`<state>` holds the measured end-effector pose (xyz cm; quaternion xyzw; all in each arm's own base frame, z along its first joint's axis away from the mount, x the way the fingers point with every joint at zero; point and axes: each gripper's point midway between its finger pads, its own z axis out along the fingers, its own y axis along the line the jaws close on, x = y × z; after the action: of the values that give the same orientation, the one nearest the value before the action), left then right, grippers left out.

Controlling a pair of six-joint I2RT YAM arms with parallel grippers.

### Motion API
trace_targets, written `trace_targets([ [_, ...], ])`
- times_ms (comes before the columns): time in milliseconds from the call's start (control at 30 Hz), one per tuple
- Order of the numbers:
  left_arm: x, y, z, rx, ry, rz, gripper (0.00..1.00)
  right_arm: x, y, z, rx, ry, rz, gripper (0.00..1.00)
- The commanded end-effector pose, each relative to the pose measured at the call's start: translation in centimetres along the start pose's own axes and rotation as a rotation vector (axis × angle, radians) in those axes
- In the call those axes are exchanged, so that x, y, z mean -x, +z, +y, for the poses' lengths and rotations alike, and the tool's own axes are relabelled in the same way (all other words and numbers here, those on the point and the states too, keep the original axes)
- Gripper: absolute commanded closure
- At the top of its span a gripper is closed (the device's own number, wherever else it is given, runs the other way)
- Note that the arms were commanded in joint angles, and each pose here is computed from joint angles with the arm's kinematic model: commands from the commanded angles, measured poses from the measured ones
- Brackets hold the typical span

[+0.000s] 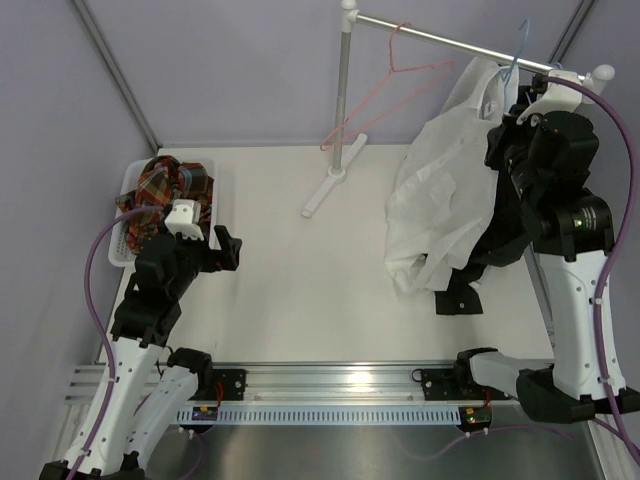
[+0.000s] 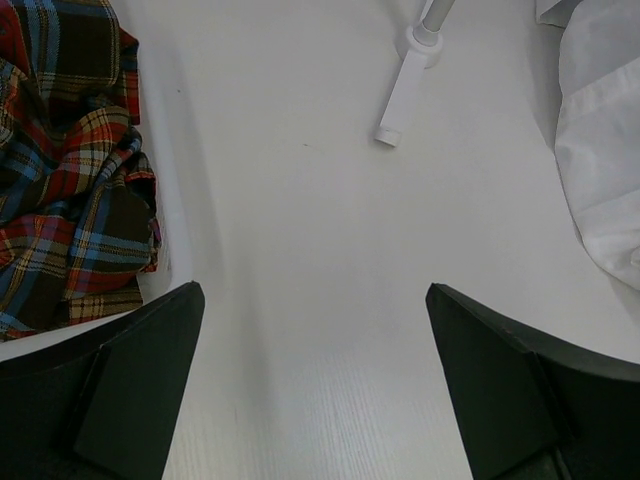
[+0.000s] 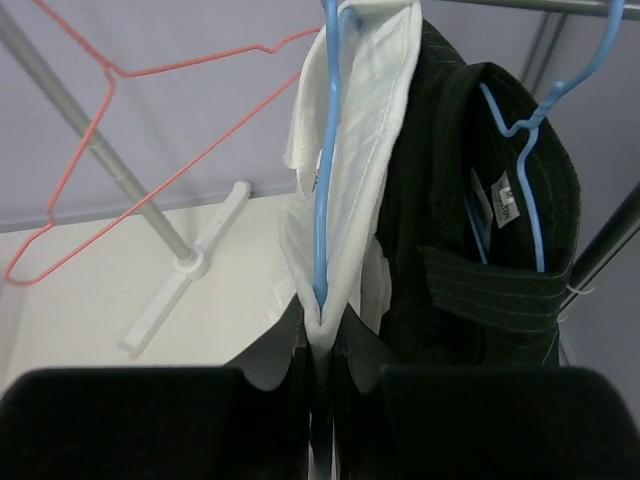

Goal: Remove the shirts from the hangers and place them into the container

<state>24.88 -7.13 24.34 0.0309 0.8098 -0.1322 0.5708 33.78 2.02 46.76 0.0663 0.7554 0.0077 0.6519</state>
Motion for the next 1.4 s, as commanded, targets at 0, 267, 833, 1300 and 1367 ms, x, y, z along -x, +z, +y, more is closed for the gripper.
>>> trace_targets([
  [0, 1.2, 0.0, 0.1, 0.007, 0.012, -0.056, 0.01, 0.6, -2.5, 2.1, 0.157, 0.011, -0.034, 1.0],
  [267, 1.3, 0.4, -0.8, -0.038, -0.001, -0.037, 0.01, -5.3, -7.4, 5.6, 0.444, 0.002, 0.117, 1.0],
  [833, 12.8, -4.3, -12.8, -0.437, -0.12, -0.155, 0.01, -16.9, -11.4, 17.6, 0.98, -0.069, 0.328, 1.0],
  [1300, 11.4, 0.9, -21.1, -0.359, -0.028, -0.052, 0.05, -18.5, -12.3, 24.5, 1.114, -0.053, 0.347, 1.0],
  [1367, 11.4, 1.3, -21.1, -0.342, -0.026, -0.054, 0.1, -18.2, -12.7, 24.6, 1.126, -0.044, 0.342, 1.0],
])
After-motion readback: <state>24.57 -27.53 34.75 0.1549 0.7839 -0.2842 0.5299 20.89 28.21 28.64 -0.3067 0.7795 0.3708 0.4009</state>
